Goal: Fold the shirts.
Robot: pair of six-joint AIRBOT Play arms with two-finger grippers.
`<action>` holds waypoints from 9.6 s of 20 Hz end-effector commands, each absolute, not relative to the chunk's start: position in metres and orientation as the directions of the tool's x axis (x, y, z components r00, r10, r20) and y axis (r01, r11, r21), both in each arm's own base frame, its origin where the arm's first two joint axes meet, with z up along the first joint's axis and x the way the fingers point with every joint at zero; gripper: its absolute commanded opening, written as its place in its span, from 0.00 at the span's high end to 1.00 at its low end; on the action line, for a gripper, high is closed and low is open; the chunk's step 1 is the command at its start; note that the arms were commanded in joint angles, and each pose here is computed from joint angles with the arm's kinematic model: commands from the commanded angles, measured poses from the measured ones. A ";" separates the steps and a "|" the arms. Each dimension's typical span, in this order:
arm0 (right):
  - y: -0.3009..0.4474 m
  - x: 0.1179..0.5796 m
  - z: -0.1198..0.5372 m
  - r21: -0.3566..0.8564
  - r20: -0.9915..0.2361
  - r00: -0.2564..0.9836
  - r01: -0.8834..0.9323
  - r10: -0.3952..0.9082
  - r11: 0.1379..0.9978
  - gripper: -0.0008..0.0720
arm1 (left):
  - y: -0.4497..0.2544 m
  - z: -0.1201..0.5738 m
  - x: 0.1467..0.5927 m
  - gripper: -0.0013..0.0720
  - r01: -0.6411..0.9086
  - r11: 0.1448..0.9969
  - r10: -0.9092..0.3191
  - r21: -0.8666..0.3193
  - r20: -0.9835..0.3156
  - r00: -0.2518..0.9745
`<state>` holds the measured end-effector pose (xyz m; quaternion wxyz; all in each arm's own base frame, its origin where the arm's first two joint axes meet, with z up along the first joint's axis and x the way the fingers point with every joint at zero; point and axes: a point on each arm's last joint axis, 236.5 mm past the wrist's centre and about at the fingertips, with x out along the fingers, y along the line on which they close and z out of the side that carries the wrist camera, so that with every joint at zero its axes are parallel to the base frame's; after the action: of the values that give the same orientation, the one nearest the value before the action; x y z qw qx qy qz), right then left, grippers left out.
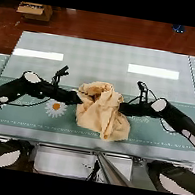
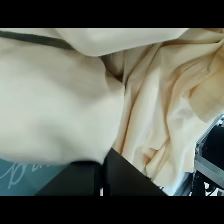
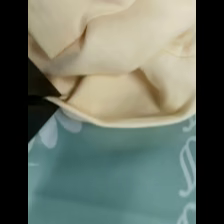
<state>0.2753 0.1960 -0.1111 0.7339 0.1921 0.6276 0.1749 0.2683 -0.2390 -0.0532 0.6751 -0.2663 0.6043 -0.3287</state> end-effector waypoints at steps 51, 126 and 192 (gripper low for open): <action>0.065 0.408 0.023 0.371 -0.867 0.324 -0.086 0.379 0.924 0.96 | -0.088 -0.051 0.320 0.94 -0.144 0.826 -0.489 -0.545 -0.820 0.298; 0.038 0.410 0.190 0.139 -0.788 0.565 -0.226 0.245 0.964 0.96 | -0.060 0.009 0.243 0.95 -0.282 0.701 -0.464 -0.655 -0.719 0.518; 0.051 0.308 0.521 0.048 0.204 0.949 -0.254 0.240 0.966 0.96 | -0.117 0.543 0.209 0.95 0.607 0.759 -0.539 -0.235 0.297 0.788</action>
<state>0.3922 0.0679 0.3862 0.9767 0.0465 0.1234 0.1692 0.2813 -0.1223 0.4547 0.9024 -0.2549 0.0214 -0.3468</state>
